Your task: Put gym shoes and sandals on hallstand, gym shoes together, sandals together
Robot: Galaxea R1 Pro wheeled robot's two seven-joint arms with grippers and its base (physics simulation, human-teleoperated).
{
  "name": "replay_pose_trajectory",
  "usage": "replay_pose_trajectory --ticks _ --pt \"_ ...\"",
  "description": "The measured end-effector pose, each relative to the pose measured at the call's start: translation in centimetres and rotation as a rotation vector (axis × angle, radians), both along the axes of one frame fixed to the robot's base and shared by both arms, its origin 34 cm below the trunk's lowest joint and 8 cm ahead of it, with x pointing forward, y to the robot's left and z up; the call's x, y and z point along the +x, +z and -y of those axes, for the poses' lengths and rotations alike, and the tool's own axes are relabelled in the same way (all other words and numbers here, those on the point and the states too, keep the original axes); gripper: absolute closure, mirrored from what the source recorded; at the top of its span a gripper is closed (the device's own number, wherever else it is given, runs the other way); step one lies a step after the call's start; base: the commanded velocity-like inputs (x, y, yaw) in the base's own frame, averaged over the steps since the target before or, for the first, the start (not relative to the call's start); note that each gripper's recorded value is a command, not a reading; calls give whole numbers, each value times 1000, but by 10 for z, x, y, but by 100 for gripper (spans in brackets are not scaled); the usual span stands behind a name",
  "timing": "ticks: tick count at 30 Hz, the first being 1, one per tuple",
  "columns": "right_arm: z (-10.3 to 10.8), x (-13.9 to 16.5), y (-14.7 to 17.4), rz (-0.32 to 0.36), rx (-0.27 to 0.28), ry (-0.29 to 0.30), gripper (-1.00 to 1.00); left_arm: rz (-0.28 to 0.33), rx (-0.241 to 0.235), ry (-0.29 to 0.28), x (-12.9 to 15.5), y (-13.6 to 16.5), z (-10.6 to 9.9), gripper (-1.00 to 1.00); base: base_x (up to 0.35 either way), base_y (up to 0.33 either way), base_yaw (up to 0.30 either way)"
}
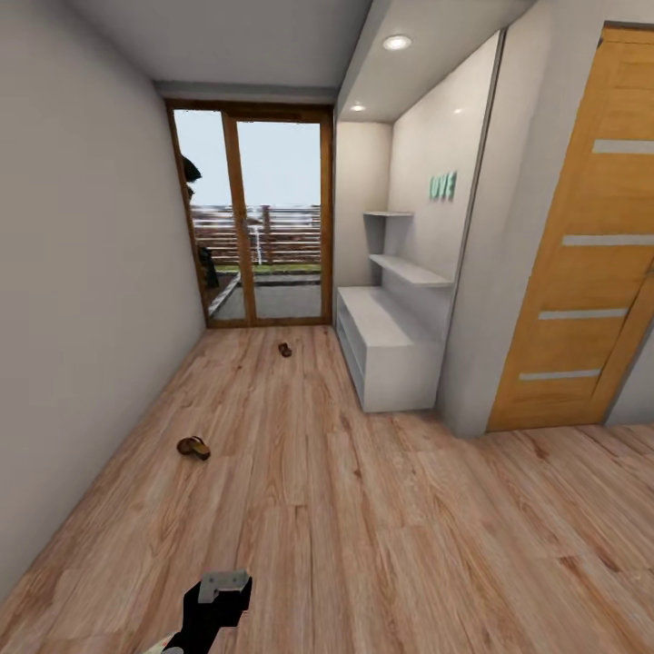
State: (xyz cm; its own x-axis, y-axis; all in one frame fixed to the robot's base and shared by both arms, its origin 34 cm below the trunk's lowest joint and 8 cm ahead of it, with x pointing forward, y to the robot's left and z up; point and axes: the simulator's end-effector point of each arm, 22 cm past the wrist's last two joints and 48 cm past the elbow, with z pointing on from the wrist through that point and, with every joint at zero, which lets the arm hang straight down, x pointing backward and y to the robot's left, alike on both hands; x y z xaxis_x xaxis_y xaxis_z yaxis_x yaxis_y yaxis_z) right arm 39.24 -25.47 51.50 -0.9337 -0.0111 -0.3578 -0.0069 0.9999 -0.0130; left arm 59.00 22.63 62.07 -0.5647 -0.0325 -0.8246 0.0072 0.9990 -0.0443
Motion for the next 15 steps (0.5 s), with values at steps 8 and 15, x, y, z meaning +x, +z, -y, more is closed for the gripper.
replay_pose_trajectory --ticks 8,15 --pt "0 0 0 0 0 0 -100 0 0 -1 0 0 0 -100 348 0 0" --pt "0 0 0 0 0 0 -100 0 0 -1 0 0 0 -100 348 0 0"
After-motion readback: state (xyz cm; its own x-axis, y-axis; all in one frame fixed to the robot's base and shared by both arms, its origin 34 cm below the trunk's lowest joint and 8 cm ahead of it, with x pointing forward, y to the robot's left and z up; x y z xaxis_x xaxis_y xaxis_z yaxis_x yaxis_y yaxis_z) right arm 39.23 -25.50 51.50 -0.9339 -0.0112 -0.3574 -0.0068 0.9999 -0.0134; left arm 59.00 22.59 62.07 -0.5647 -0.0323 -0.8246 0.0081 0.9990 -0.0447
